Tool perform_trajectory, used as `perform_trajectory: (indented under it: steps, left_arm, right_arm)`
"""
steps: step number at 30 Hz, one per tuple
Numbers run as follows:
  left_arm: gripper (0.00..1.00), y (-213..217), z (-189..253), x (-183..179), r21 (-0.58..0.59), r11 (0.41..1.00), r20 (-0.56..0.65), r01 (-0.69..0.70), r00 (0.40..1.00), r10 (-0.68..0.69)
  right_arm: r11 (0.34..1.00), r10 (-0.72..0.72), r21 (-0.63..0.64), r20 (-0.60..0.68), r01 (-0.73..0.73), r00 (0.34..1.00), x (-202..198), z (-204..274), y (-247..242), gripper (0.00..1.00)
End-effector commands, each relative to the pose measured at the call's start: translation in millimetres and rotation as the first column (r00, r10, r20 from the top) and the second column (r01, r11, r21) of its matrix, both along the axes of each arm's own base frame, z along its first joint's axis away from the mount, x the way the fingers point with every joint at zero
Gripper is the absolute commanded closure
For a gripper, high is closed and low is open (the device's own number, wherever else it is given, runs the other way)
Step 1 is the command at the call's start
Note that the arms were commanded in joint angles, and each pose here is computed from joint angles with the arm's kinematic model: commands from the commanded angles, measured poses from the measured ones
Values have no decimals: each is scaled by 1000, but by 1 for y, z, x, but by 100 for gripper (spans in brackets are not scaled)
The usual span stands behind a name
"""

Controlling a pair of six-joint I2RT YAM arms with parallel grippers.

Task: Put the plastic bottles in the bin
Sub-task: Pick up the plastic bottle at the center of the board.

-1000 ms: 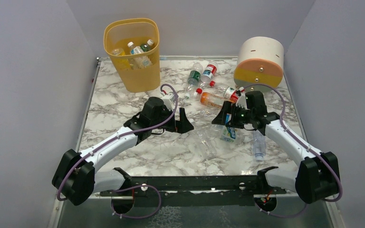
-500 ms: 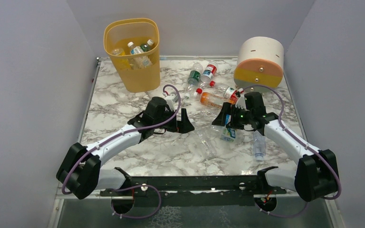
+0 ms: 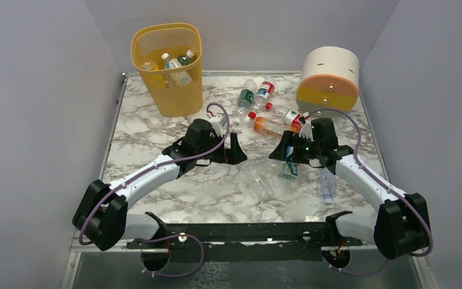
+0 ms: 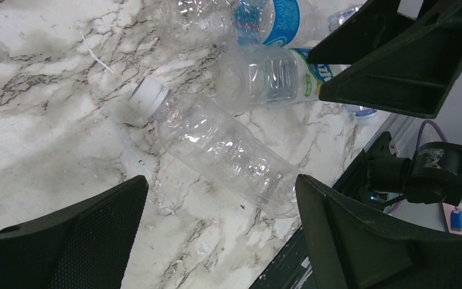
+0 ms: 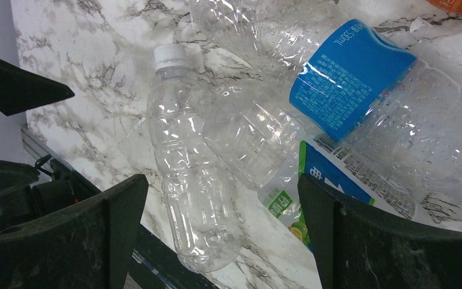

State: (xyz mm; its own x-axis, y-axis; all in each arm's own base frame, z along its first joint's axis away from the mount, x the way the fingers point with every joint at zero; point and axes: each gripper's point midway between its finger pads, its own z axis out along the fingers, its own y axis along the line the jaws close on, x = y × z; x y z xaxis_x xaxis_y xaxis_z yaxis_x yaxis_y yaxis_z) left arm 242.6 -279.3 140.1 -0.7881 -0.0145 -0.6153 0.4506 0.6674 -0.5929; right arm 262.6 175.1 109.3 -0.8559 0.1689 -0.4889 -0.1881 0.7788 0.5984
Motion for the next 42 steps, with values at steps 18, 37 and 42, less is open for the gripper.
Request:
perform_trajectory:
  steps: [18, 37, 42]
  left_arm:
    - [1, 11, 28, 18, 52, 996, 96, -75, 993, 70]
    - [1, 17, 32, 13, 41, 995, 99, -94, 991, 90]
    - [1, 18, 32, 11, 40, 995, 100, -95, 991, 91]
  right_arm:
    - [981, 192, -2, 64, -193, 979, -38, 14, 32, 5]
    - [945, 242, -211, -60, -250, 968, -55, -44, 59, 8]
    - [934, 267, -224, -77, -277, 961, -60, -52, 66, 9]
